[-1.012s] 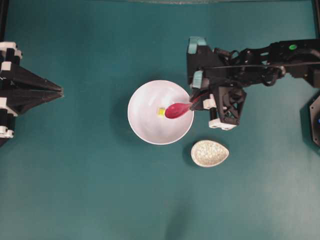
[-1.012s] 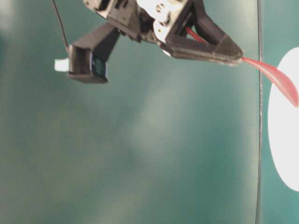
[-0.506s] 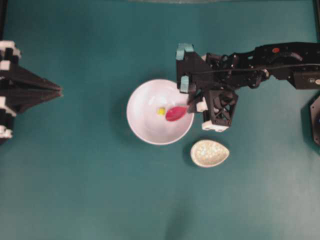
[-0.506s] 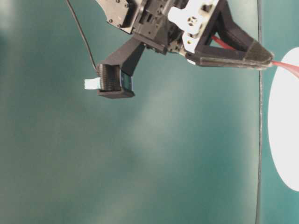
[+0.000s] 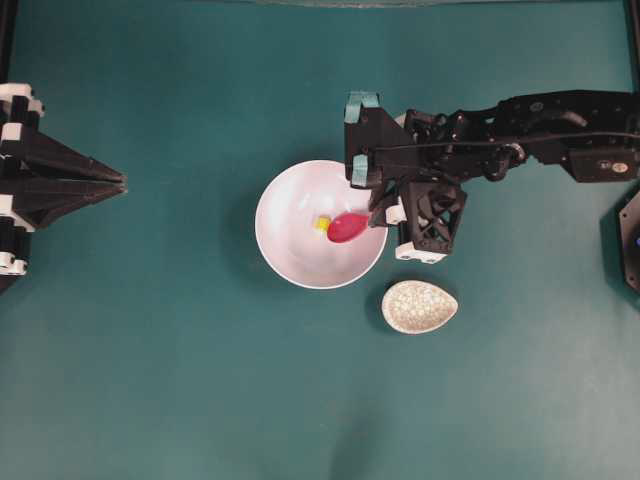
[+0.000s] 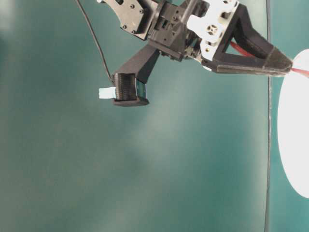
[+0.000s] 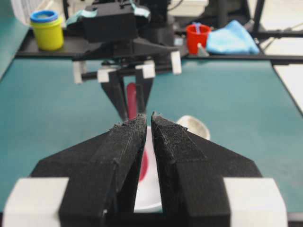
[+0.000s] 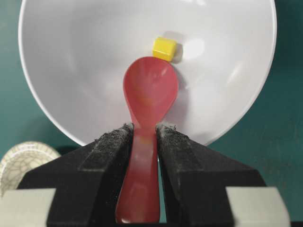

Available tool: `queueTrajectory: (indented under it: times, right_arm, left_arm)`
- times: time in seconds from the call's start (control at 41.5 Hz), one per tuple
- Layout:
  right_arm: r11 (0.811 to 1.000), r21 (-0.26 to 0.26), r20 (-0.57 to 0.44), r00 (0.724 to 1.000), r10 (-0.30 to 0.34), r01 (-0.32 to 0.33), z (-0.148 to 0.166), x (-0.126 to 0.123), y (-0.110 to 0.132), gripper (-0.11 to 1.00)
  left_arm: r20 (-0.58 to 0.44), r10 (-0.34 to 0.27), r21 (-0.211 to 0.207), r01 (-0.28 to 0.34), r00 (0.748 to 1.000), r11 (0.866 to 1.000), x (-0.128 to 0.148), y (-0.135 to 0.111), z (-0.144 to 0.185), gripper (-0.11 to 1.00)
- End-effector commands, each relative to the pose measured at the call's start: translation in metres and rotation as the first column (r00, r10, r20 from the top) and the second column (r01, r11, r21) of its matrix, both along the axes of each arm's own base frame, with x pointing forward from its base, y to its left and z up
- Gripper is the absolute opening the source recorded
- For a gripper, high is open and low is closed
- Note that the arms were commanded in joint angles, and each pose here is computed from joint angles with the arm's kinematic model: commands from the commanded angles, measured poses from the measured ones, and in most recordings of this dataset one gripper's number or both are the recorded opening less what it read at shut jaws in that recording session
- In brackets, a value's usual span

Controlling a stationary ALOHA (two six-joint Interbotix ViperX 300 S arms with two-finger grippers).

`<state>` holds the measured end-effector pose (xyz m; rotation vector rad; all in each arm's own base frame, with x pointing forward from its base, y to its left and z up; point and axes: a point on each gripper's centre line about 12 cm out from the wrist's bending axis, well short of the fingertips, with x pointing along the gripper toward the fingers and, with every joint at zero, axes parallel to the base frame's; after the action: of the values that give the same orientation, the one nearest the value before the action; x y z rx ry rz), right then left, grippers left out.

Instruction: Scoop the yellow hexagonal prism block from the bowl with a spoon using the right arm.

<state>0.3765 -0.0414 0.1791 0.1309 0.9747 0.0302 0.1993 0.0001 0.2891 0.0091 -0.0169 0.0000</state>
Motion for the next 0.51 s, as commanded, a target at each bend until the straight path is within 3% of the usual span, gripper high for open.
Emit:
queueTrajectory:
  times: [0.0,0.482]
  right_arm:
    - [1.000,-0.010,0.046,0.999,-0.004,0.004,0.013,0.006,-0.002,0.24]
    - [0.999,-0.029,0.074,0.997,-0.025,0.028,0.002,0.015,-0.007,0.24]
  left_arm:
    - [0.026,-0.001,0.005,0.001,1.000,1.000,0.002,0.000,0.010,0.13]
    - [0.031,-0.001,0.005,0.000,1.000,1.000,0.001,0.000,0.012,0.13]
